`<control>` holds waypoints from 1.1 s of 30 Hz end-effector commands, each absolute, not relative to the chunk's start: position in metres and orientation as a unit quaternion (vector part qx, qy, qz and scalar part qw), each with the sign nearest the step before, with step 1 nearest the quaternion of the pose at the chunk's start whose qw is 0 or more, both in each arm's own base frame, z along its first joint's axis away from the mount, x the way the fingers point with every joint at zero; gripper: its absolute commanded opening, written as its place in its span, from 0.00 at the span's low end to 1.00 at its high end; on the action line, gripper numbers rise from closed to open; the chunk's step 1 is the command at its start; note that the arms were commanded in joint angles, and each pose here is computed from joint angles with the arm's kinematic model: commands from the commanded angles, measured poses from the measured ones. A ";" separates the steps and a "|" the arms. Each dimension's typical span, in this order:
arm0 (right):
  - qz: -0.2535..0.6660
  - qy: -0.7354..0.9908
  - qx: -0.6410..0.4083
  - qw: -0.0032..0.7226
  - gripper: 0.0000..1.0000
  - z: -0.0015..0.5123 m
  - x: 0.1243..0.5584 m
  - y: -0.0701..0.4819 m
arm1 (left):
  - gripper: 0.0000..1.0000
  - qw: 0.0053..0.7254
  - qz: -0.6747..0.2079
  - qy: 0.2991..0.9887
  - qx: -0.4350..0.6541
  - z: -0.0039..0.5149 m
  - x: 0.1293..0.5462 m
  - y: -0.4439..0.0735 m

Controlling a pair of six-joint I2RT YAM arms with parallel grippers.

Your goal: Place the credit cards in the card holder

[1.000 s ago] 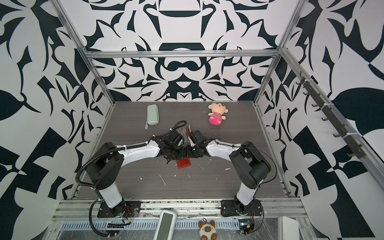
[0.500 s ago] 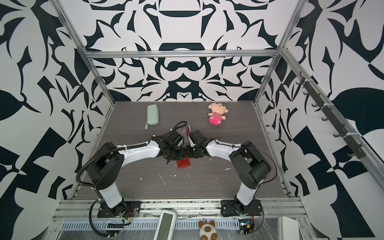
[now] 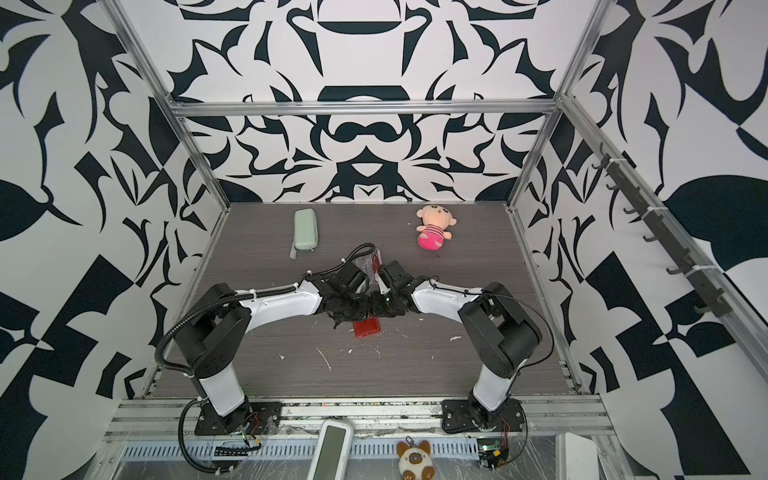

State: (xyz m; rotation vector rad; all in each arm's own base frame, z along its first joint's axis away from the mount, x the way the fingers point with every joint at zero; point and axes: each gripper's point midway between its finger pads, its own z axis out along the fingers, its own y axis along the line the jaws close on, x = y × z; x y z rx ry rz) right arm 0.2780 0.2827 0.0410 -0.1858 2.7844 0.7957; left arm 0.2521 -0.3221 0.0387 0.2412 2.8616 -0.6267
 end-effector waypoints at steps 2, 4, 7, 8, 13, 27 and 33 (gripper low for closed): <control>0.305 0.939 -0.083 0.135 0.20 0.063 0.279 0.296 | 0.00 0.087 -0.169 0.979 0.077 0.022 0.248 -0.308; 0.311 0.937 -0.085 0.132 0.19 0.062 0.279 0.299 | 0.00 0.084 -0.166 0.979 0.078 0.020 0.248 -0.308; 0.316 0.937 -0.087 0.122 0.15 0.058 0.277 0.302 | 0.00 0.079 -0.160 0.981 0.076 0.015 0.247 -0.305; 0.316 0.937 -0.088 0.120 0.14 0.056 0.276 0.302 | 0.00 0.079 -0.159 0.981 0.076 0.014 0.247 -0.305; 0.304 0.943 -0.086 0.105 0.13 0.043 0.273 0.300 | 0.00 0.077 -0.151 0.983 0.075 0.010 0.246 -0.303; 0.218 0.969 -0.095 0.070 0.11 0.006 0.258 0.279 | 0.00 0.060 -0.160 0.982 0.081 0.004 0.243 -0.308; 0.157 0.981 -0.088 0.079 0.09 0.000 0.260 0.258 | 0.00 0.053 -0.158 0.982 0.084 0.000 0.242 -0.309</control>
